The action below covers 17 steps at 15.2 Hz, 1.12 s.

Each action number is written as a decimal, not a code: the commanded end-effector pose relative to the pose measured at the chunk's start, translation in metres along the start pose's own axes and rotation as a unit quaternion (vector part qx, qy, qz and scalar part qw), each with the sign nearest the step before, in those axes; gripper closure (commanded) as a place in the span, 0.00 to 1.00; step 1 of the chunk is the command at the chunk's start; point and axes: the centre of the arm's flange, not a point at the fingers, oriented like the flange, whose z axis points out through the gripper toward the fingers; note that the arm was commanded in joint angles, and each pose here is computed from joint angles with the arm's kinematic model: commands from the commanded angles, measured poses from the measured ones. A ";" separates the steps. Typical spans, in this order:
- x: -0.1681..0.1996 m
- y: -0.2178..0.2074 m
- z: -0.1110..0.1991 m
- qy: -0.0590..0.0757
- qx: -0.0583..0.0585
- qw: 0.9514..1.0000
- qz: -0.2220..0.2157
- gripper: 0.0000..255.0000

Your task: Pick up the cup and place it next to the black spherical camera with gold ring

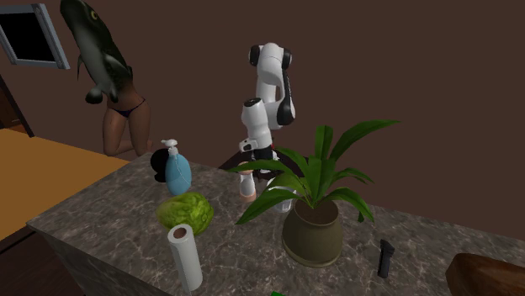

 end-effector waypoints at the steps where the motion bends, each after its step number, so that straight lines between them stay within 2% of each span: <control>1: 0.001 -0.001 0.012 0.000 0.000 1.000 0.000 0.00; 4: 0.001 -0.001 0.031 0.000 0.000 1.000 0.000 0.00; 12: 0.001 -0.001 0.031 0.000 0.000 1.000 0.000 0.00; 13: 0.001 -0.001 0.031 0.000 0.000 1.000 0.000 1.00; 17: 0.001 -0.001 0.031 0.000 0.000 1.000 0.000 1.00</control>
